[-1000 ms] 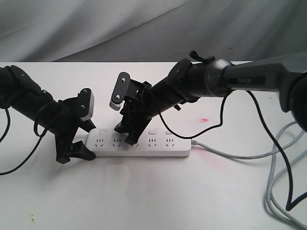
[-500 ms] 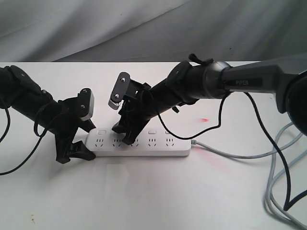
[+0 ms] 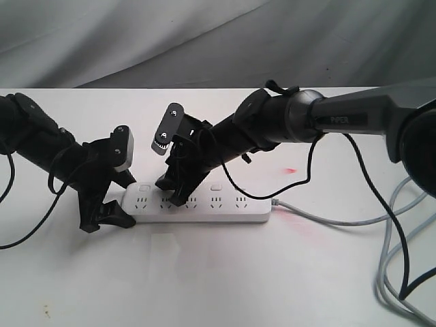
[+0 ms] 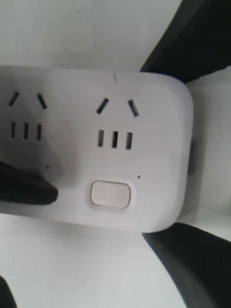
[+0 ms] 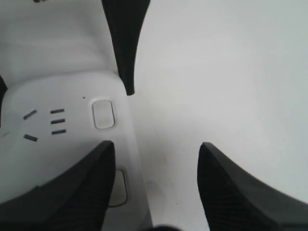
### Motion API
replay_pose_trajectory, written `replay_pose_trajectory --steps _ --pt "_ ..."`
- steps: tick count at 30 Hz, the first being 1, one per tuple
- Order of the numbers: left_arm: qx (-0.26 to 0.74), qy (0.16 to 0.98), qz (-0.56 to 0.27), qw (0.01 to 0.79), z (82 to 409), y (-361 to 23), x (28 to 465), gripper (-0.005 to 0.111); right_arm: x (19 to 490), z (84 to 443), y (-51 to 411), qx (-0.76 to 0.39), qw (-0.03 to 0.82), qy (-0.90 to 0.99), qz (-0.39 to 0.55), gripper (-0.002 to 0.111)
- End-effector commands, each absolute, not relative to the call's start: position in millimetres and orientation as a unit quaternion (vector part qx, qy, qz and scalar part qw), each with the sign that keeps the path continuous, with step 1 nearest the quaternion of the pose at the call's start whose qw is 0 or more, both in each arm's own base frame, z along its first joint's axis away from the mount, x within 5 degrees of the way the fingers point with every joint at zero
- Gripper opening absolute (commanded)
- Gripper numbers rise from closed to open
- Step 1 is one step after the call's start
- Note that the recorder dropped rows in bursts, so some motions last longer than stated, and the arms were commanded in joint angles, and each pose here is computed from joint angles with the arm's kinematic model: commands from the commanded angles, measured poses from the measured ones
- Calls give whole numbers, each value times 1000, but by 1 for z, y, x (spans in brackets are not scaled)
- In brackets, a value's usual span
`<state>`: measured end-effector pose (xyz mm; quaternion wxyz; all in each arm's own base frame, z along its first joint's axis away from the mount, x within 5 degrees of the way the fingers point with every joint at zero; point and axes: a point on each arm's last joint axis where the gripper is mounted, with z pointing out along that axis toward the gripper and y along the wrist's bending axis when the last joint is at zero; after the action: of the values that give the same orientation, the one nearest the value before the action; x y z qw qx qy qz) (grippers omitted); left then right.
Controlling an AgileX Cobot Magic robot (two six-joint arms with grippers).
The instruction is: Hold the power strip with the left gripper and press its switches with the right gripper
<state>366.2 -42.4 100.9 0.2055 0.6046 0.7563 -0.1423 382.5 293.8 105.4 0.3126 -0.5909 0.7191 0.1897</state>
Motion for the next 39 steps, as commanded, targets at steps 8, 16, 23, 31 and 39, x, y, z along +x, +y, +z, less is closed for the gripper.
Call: replay_pose_trajectory --steps 8,16,23,31,39 --pt "615 753 -117 205 96 -41 369 63 373 69 278 -631 267 712 155 49" --pt "615 753 -117 205 96 -41 369 63 379 68 269 -624 268 718 151 49" --pt "615 753 -117 205 96 -41 369 63 382 113 273 -611 317 709 152 49" --pt "615 753 -117 205 96 -41 369 63 381 157 271 -609 359 693 147 49" --pt "615 753 -117 205 96 -41 369 63 384 157 259 -614 339 695 157 49"
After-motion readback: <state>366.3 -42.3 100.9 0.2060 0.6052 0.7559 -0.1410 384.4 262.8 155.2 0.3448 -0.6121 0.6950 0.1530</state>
